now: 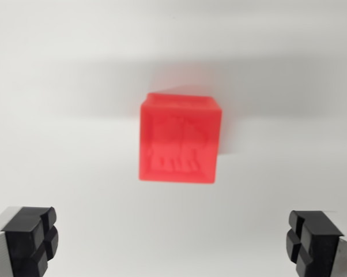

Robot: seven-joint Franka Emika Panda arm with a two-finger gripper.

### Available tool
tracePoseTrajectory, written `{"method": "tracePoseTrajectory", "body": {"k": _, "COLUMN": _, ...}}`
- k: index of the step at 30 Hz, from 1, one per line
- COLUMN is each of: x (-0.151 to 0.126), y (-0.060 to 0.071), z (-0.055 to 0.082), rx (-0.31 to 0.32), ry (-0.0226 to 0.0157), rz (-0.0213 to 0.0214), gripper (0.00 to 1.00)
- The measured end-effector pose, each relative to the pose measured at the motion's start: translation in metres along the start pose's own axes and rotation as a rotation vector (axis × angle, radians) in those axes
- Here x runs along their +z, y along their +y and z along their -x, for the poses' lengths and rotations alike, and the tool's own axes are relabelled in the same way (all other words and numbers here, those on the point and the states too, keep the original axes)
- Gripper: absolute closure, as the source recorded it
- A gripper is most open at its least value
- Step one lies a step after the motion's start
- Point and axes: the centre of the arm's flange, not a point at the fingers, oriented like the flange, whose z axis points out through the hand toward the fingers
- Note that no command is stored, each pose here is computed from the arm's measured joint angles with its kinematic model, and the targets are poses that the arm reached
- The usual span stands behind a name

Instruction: Destack cube

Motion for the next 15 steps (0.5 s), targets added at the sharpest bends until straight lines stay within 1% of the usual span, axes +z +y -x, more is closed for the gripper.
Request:
{"method": "tracePoseTrajectory", "body": {"k": 5, "x": -0.023, "y": 0.000, "z": 0.000, "rx": 0.000, "ry": -0.0003, "rz": -0.0007, "gripper": 0.00}}
{"method": "tracePoseTrajectory", "body": {"k": 8, "x": -0.035, "y": 0.000, "z": 0.000, "rx": 0.000, "ry": -0.0006, "rz": -0.0002, "gripper": 0.00}}
{"method": "tracePoseTrajectory", "body": {"k": 10, "x": -0.044, "y": 0.000, "z": 0.000, "rx": 0.000, "ry": -0.0006, "rz": -0.0012, "gripper": 0.00}}
{"method": "tracePoseTrajectory", "body": {"k": 13, "x": -0.057, "y": 0.000, "z": 0.000, "rx": 0.000, "ry": -0.0015, "rz": -0.0005, "gripper": 0.00}}
{"method": "tracePoseTrajectory", "body": {"k": 15, "x": -0.064, "y": 0.000, "z": 0.000, "rx": 0.001, "ry": -0.0016, "rz": -0.0008, "gripper": 0.00}}
